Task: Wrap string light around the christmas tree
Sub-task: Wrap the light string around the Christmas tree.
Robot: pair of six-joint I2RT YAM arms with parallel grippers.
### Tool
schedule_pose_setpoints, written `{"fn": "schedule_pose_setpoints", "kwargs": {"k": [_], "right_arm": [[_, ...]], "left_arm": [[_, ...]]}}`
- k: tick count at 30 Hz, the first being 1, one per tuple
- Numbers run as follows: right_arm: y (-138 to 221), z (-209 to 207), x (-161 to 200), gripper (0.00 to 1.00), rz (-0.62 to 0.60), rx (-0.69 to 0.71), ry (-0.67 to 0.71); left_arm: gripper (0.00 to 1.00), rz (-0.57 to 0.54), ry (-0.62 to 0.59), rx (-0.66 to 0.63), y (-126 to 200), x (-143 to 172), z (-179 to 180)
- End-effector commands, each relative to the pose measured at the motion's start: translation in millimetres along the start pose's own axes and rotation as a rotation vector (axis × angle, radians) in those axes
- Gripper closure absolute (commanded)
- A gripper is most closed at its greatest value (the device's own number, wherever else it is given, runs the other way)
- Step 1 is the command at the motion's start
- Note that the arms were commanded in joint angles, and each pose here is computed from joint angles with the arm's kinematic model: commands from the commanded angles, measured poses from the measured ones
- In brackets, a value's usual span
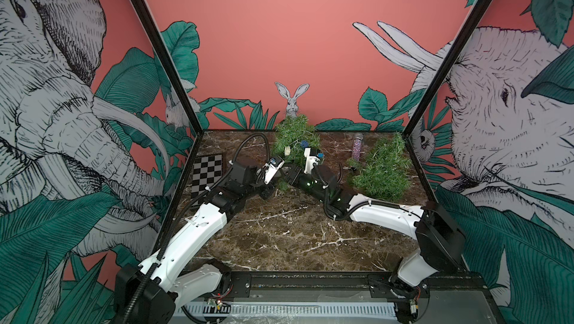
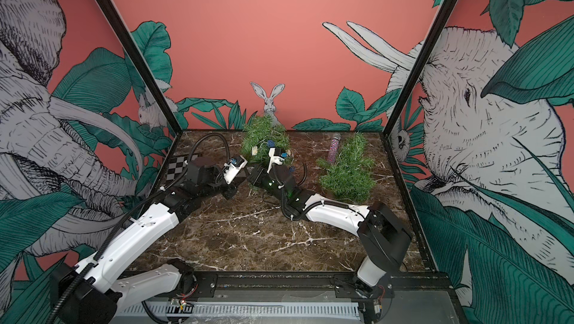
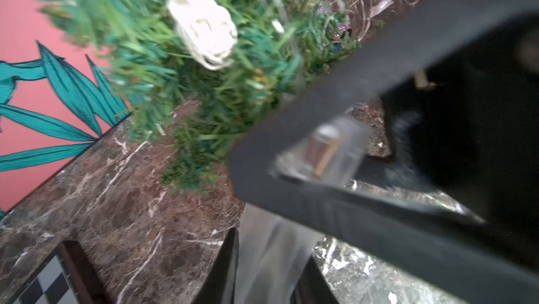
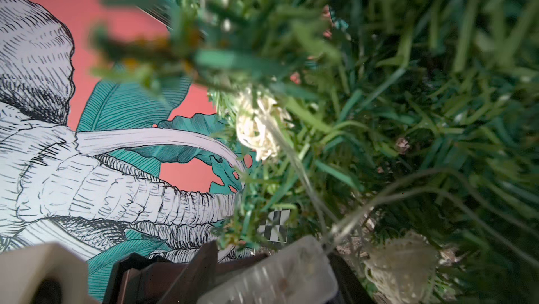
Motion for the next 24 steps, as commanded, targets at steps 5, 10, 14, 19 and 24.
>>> {"fn": "schedule_pose_setpoints", "kwargs": {"k": [5, 10, 14, 19, 24], "right_arm": [[-6, 23, 11, 0.86, 0.039, -0.094, -0.100], [-8, 13, 10, 0.79, 0.022, -0.081, -0.108], [-8, 11, 6, 0.69, 0.002, -0.073, -0.096], [-1, 8, 4, 0.54, -0.013, -0.075, -0.096], [16, 7, -1, 0.41, -0.020, -0.067, -0.081]], "left_arm": [[0.93, -0.074, 0.047, -0.002, 2, -14, 8], [1.00, -0.059, 0.064, -0.024, 0, -5, 11], [1.00, -0.042, 0.087, -0.060, -3, 4, 15], [1.00, -0.018, 0.132, -0.106, -7, 17, 23], [1.00, 0.007, 0.174, -0.125, -14, 25, 30]]}}
Point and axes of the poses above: each gripper's point midway between its finger pads, its own y axis back along the fingers, its own z axis along the line the jaws close on, x = y × z, the point moved 1 cm from there along y, back along the fingers, and after that the axes turned 13 degrees about -y, right-handed, at the moved point
